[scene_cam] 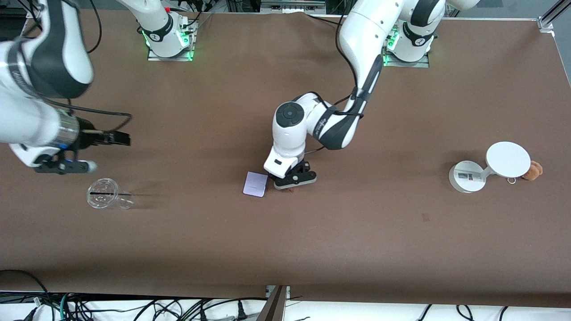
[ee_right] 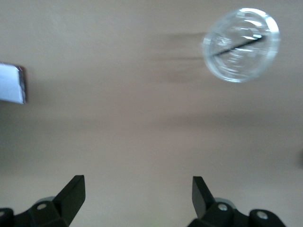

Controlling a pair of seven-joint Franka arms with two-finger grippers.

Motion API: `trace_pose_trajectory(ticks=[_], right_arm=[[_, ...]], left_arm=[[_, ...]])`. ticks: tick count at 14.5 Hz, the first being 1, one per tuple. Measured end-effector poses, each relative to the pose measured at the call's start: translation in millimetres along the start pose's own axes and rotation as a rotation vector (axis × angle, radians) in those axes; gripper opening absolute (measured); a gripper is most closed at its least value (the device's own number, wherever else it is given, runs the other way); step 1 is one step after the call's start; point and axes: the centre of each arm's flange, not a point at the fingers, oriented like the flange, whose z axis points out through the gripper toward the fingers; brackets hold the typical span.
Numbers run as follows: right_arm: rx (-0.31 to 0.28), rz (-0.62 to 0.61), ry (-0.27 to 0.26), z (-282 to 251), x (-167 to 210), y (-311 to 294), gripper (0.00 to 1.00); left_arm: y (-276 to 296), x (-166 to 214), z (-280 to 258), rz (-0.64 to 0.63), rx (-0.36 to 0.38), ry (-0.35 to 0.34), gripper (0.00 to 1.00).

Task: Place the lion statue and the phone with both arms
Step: 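Lower the right gripper and grasp the white phone, then carry the lion toward the white lamp with the left gripper and set it down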

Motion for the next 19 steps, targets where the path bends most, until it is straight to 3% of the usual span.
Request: trace_pose_trajectory(ticks=[5,9,15,19], right_arm=[[0.009,0.108,0.045,54,19,-80,1.00],[0.027,0.195,0.091,90,25,-135,1.00],[0.086,0.311,0.233,183,21,-252,1.00],[0.093,0.361,0.250,225,23,-291,1.00]], left_arm=[[-96,68,-33,0.136,0.058,-0.052,0.35],[-186,91,-34,0.190,0.063,-0.071,0.35],[-318,144,-31,0.282,0.058,-0.090,0.35],[-363,155,-11,0.314,0.029,-0.065,0.35]])
